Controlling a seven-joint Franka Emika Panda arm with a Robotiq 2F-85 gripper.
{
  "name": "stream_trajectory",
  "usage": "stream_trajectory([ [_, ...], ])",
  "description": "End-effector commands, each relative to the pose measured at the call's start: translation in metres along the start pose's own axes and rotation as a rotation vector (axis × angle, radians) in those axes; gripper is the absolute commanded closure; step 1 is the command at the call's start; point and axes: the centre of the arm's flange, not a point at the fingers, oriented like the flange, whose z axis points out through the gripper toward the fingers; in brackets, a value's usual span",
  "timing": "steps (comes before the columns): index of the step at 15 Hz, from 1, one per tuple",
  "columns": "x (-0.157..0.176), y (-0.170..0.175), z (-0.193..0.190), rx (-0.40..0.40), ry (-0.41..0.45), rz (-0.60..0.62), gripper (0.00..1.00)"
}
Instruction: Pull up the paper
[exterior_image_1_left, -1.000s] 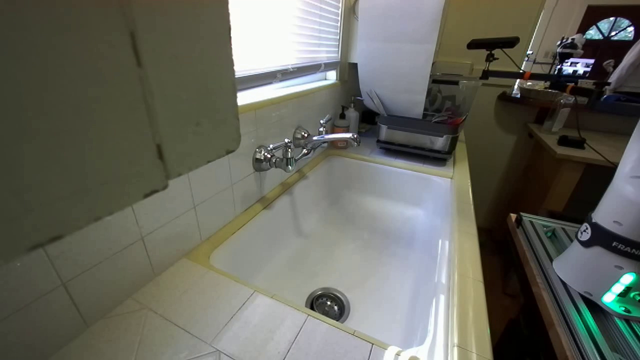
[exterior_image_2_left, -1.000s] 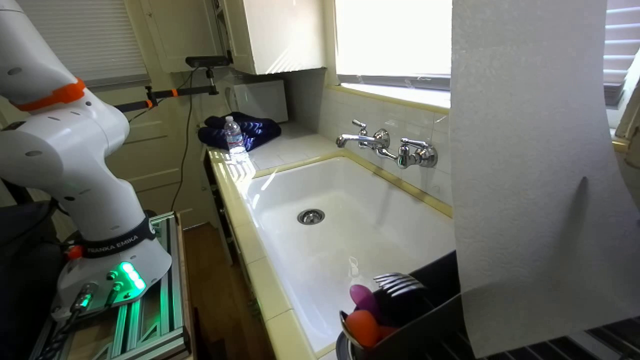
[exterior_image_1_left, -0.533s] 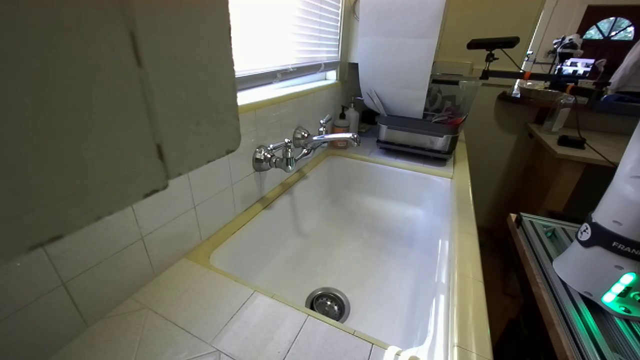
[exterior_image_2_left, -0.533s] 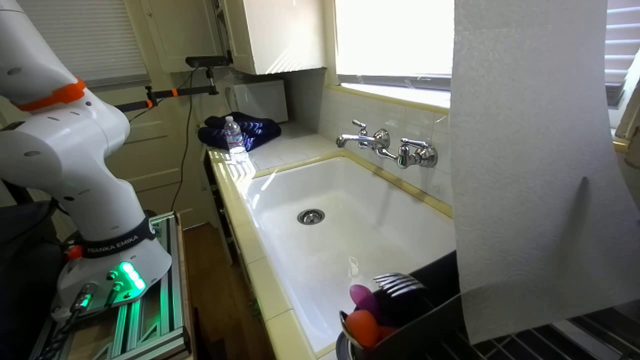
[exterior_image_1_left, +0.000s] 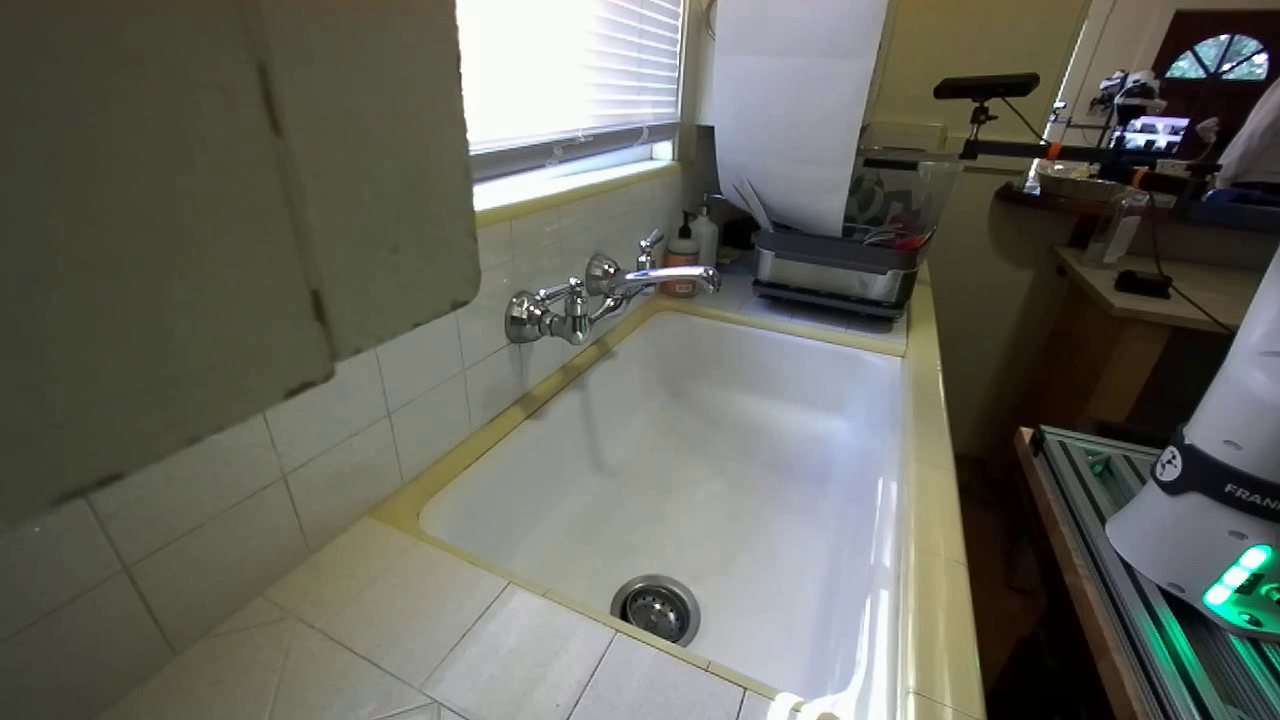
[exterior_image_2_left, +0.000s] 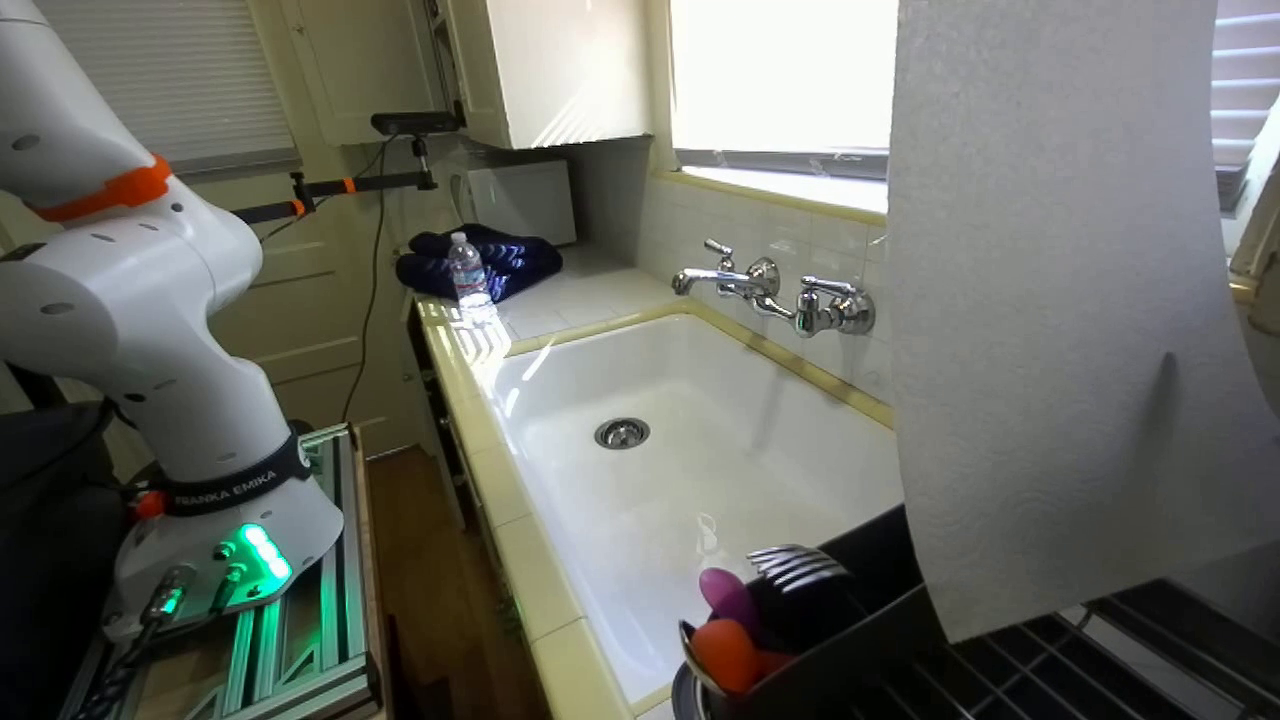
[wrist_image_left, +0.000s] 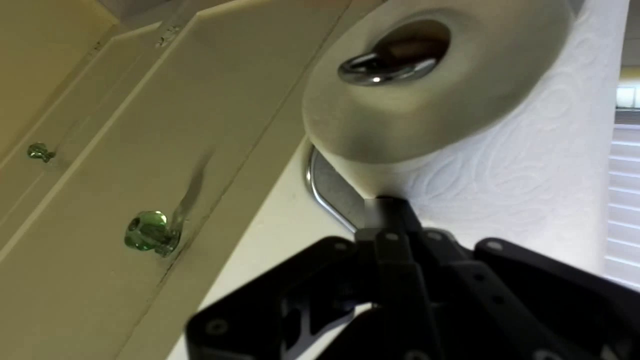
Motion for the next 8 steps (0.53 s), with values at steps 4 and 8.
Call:
stream_trajectory([
  [4,-0.002,-0.043,-0.025,0.06,0.008,-0.028,1.0],
  [8,0.0,-0.079,-0.029,0.095,0.01,-0.058,1.0],
])
